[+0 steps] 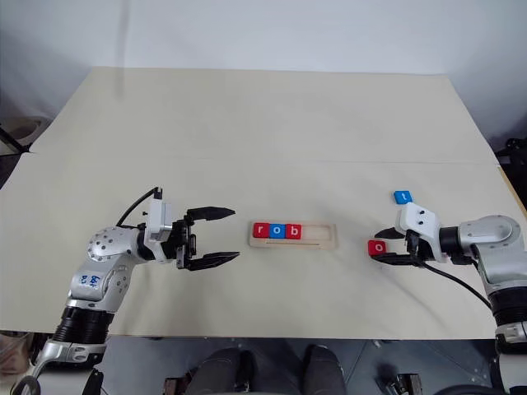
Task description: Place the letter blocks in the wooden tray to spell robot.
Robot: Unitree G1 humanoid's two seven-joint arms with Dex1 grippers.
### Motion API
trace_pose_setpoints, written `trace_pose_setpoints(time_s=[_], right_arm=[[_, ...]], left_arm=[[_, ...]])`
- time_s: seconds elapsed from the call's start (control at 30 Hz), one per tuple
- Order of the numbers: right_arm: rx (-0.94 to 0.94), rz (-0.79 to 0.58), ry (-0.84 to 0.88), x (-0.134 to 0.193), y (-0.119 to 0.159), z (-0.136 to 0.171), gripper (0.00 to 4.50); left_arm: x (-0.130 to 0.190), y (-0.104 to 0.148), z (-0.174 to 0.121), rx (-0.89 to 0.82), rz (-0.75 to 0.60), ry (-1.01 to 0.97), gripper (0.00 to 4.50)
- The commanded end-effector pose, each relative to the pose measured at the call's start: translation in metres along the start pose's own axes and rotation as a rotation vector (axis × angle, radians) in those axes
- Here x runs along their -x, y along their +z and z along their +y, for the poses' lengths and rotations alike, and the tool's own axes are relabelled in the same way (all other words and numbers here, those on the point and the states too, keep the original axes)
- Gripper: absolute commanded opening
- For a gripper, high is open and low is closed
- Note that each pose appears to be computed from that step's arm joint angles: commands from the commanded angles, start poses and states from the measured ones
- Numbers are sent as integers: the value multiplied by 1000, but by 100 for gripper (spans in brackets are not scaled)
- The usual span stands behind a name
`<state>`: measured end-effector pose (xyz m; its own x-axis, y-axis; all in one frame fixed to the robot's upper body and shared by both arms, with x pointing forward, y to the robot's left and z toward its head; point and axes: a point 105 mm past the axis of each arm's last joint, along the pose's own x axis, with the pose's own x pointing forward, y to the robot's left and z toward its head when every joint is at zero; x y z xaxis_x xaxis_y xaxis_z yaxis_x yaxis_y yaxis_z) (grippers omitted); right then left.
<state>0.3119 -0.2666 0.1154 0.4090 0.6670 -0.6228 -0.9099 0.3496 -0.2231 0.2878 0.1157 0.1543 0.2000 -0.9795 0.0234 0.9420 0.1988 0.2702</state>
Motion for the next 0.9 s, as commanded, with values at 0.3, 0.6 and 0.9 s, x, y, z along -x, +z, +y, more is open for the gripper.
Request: trace_pose_setpoints(time_s=[0.3,0.6,0.9], right_arm=[[120,-105,142,-17,81,7,146],[169,-94,179,-63,116,7,146],[175,-84,191,-79,116,6,146]], left_arm=[[3,10,3,-43,-14,23,450],[4,9,3,-46,-11,35,450],[3,9,2,-52,-12,59,450]])
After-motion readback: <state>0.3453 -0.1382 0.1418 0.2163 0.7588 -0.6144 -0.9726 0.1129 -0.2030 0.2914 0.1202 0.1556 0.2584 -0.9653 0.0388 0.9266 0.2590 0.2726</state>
